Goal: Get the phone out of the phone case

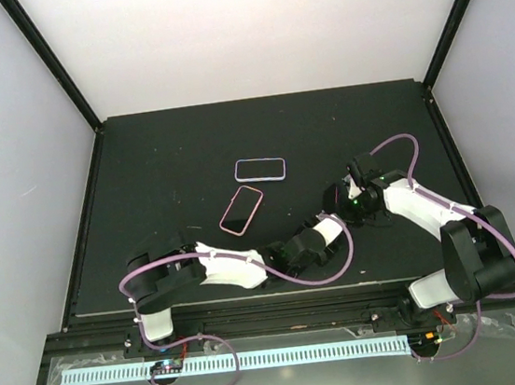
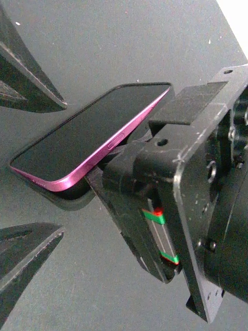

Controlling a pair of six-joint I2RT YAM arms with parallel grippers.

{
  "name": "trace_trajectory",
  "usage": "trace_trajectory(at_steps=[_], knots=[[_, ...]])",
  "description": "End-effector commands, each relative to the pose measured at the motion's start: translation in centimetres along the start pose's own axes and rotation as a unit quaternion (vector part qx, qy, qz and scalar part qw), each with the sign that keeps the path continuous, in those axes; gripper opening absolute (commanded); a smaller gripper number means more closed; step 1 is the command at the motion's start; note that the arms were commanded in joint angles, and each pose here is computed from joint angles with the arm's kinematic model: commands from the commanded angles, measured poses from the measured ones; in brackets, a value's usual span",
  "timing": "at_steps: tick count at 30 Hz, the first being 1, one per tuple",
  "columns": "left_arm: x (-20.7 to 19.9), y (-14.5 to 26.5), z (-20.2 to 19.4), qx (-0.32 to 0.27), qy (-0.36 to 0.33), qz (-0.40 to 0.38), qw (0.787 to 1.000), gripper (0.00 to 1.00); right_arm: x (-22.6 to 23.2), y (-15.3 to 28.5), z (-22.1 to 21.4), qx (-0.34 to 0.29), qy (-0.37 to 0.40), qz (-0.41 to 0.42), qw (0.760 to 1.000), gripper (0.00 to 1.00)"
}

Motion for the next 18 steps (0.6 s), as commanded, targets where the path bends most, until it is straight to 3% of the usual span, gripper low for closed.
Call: trace_trajectory(at_steps=[1, 18], knots=[[-0.4, -0.7, 0.8, -0.017, -0.012, 0.019, 1.000, 0.58, 0.4, 0.8, 1.1, -0.030, 0.010, 0.009, 0.999, 0.01], [0.6, -1.9, 0.0, -0.018, -0.072, 0.083, 0.994, 0.55, 1.9, 1.7, 0.4, -0.012, 0.026, 0.078, 0.997, 0.01]])
Point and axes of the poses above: each gripper's point midway between its finger pads, its own y axis back along the fingers, its own x axis along the line the jaws close on, z = x × y, the point moved 8 cm from there along y, back along the fingers, and after that the axes turned 15 degrees about y, right-handed, at the moved point
